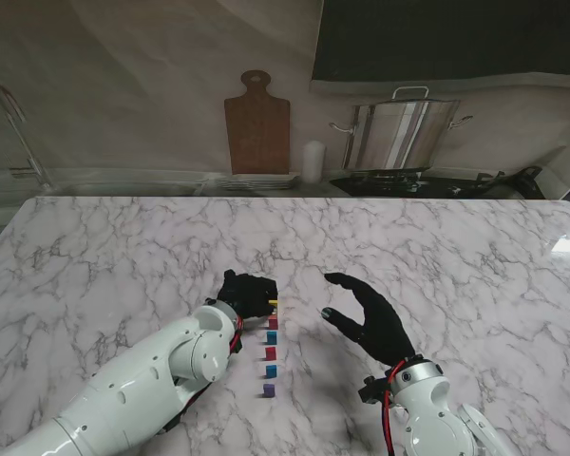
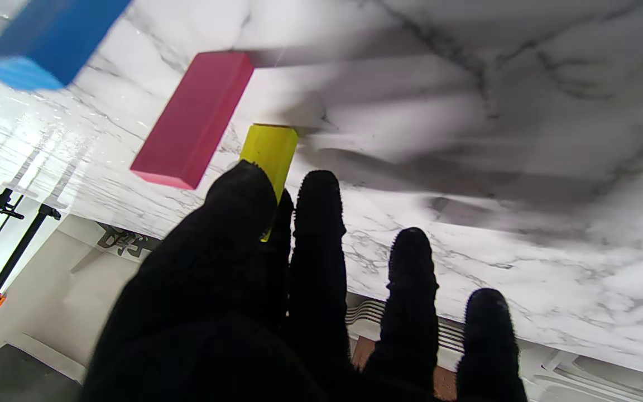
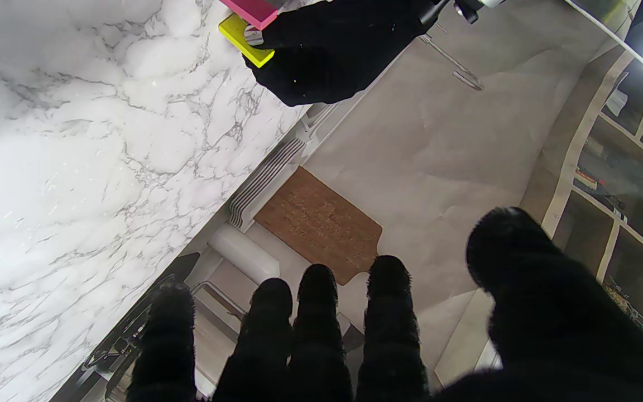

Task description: Arrange dominoes in a row

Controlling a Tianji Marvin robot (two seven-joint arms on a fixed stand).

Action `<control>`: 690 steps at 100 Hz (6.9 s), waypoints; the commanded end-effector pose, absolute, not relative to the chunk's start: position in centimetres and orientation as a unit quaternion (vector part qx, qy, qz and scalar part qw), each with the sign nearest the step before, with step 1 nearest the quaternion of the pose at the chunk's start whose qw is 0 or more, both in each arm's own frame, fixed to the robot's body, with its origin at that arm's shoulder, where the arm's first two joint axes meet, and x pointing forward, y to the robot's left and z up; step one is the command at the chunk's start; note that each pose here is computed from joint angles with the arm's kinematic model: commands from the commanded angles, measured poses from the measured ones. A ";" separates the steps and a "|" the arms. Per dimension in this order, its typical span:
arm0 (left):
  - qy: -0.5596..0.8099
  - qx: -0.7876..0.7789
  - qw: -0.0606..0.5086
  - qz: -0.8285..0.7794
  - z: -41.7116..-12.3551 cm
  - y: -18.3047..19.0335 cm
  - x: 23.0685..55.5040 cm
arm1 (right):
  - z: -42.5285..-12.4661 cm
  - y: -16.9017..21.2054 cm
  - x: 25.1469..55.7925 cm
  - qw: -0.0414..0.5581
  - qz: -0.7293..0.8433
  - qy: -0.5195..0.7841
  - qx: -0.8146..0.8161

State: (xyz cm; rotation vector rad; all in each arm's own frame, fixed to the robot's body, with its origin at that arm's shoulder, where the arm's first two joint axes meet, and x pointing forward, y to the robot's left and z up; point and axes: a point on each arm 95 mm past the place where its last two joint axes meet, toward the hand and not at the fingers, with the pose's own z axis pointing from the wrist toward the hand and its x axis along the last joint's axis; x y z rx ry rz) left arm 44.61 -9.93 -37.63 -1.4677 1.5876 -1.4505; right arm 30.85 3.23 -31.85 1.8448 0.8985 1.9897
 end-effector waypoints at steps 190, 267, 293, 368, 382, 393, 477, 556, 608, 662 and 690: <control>0.589 -0.538 0.258 -0.545 -38.1 -10.5 44.8 | -32.1 3.2 30.8 0.141 0.686 0.310 0.643; 0.594 -0.534 0.261 -0.542 -37.9 -10.2 44.7 | -32.0 3.2 30.7 0.141 0.686 0.311 0.642; 0.594 -0.534 0.261 -0.542 -37.8 -10.1 44.7 | -32.0 3.2 30.7 0.141 0.686 0.311 0.642; 0.603 -0.533 0.259 -0.534 -37.9 -9.9 44.5 | -32.0 3.3 30.7 0.141 0.686 0.313 0.642; 0.605 -0.532 0.258 -0.533 -37.9 -9.9 44.4 | -32.0 3.3 30.7 0.141 0.686 0.313 0.641; 0.606 -0.531 0.259 -0.533 -37.9 -9.8 44.4 | -32.0 3.3 30.7 0.141 0.686 0.313 0.641; 0.615 -0.523 0.260 -0.529 -37.5 -9.6 44.4 | -32.0 3.2 30.7 0.141 0.686 0.312 0.642; 0.623 -0.520 0.261 -0.523 -37.4 -9.1 44.2 | -32.0 3.3 30.7 0.141 0.686 0.313 0.641; 0.637 -0.509 0.263 -0.516 -37.1 -8.6 44.1 | -31.9 3.3 30.7 0.141 0.686 0.313 0.641; 0.647 -0.511 0.268 -0.498 -36.6 -7.3 43.8 | -32.0 3.4 30.7 0.141 0.686 0.315 0.640; 0.641 -0.521 0.274 -0.493 -36.1 -5.5 42.9 | -32.0 3.4 30.6 0.141 0.687 0.316 0.639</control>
